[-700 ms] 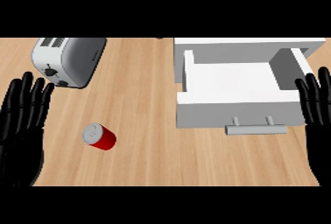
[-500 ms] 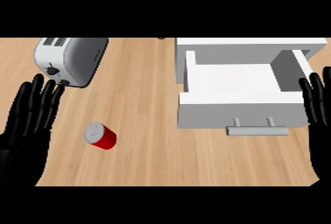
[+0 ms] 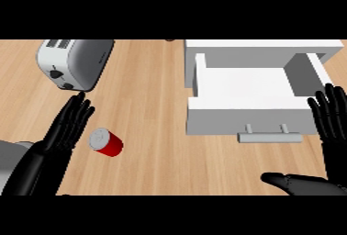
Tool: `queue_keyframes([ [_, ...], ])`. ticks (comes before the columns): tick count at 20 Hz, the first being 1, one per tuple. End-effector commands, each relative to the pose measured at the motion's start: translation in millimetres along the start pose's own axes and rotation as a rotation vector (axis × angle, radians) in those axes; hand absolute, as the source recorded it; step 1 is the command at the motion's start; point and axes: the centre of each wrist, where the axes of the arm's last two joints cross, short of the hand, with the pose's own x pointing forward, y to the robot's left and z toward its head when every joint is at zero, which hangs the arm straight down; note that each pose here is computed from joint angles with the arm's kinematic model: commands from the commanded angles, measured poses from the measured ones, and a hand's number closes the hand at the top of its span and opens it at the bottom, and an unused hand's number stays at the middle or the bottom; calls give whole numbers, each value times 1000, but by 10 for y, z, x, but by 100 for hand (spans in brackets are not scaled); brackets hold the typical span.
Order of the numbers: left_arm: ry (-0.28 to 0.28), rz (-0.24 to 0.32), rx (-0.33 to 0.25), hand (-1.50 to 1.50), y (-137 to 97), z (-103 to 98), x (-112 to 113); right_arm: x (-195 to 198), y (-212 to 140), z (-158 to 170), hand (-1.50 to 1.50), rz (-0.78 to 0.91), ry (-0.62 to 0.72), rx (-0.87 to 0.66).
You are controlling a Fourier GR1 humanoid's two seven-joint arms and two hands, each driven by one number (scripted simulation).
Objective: Pick up the can, place it into the drawer and close the drawer
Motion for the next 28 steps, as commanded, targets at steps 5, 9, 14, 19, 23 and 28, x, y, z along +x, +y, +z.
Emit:
queue_keyframes([
  [5,76,4,0,-150,37,208,184,68,-216,146,-150,10,44,-10],
  [9,89,44,44,-150,3,34,121,-262,-107,136,-150,-3,60,-7],
  [14,108,44,68,-150,185,308,101,-330,-161,352,-150,3,67,-14],
  [19,133,18,85,-150,156,66,-122,-164,-351,424,-150,-2,46,-14],
  [23,138,39,81,-150,94,27,-144,-241,-416,474,-150,21,42,-22],
  [28,144,48,70,-150,148,-28,-579,-286,-267,258,-150,10,60,-24],
])
